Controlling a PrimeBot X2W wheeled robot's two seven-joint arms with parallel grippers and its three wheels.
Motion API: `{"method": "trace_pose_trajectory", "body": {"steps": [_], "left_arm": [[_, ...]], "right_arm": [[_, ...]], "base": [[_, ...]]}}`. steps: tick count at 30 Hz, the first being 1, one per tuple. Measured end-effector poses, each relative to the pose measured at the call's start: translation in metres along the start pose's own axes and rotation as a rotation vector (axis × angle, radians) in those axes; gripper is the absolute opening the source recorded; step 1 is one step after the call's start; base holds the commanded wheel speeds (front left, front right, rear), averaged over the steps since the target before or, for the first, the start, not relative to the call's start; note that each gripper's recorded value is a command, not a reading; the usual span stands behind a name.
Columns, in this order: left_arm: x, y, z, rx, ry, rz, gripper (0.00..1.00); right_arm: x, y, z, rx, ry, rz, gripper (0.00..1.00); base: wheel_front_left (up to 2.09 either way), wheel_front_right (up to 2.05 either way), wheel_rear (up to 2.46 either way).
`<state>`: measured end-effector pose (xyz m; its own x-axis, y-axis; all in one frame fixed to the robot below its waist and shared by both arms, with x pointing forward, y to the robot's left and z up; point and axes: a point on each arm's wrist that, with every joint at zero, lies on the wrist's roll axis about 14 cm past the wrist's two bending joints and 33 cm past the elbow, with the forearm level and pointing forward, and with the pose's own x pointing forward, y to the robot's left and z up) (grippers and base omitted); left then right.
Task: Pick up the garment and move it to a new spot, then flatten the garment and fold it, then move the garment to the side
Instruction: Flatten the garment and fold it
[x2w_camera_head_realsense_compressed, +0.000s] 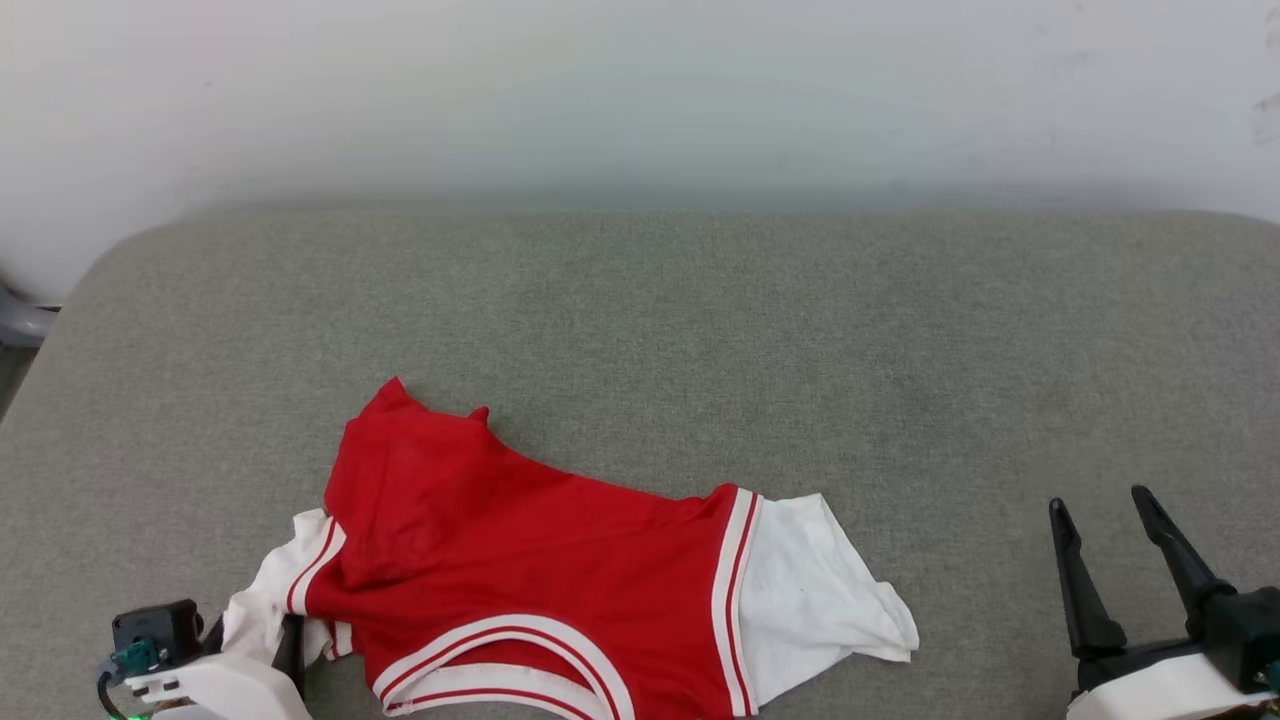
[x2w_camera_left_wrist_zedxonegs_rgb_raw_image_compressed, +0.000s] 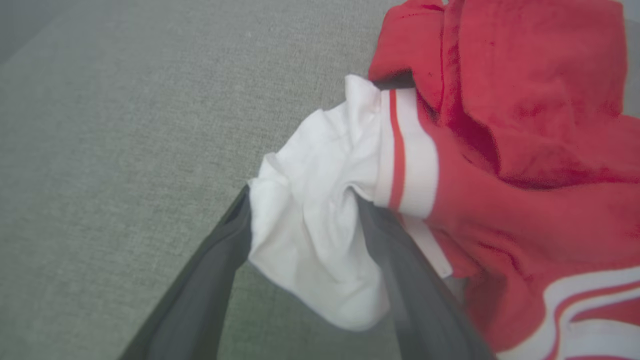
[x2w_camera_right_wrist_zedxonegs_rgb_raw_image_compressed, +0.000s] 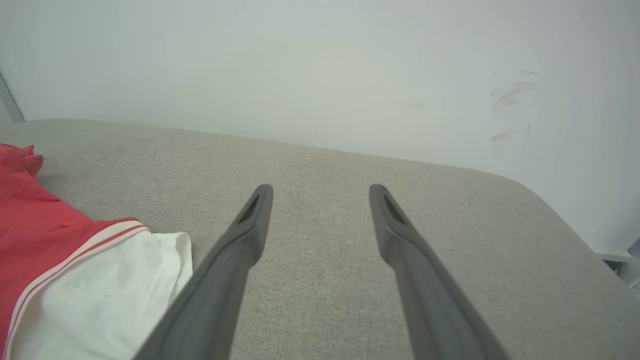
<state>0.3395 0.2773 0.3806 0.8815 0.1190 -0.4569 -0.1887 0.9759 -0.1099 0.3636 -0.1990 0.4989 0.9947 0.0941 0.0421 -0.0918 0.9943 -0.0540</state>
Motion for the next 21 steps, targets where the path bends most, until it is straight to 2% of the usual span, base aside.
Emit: {"method": "trace_pose_trajectory", "body": {"steps": [4,10,14,17,21], "left_arm": [[-0.005,-0.005,0.039,0.054,-0.14,-0.007,1.0],[-0.026,-0.013,0.068,0.147,-0.289,-0.011,1.0],[-0.039,-0.017,0.084,0.186,-0.373,0.006,1.0],[-0.048,-0.024,0.093,0.219,-0.423,0.001,1.0],[-0.059,-0.04,0.105,0.251,-0.495,-0.018,1.0]], "right_arm": [[0.006,-0.001,0.023,-0.053,-0.056,0.034,1.0],[0.023,0.0,0.069,-0.16,-0.15,0.105,1.0],[0.028,0.008,0.091,-0.217,-0.161,0.17,1.0],[0.032,0.017,0.094,-0.247,-0.112,0.224,1.0],[0.03,0.037,0.071,-0.253,0.062,0.33,1.0]], "base": [[0.0,0.0,0.0],[0.0,0.0,0.0],[0.0,0.0,0.0],[0.0,0.0,0.0],[0.0,0.0,0.0]]}}
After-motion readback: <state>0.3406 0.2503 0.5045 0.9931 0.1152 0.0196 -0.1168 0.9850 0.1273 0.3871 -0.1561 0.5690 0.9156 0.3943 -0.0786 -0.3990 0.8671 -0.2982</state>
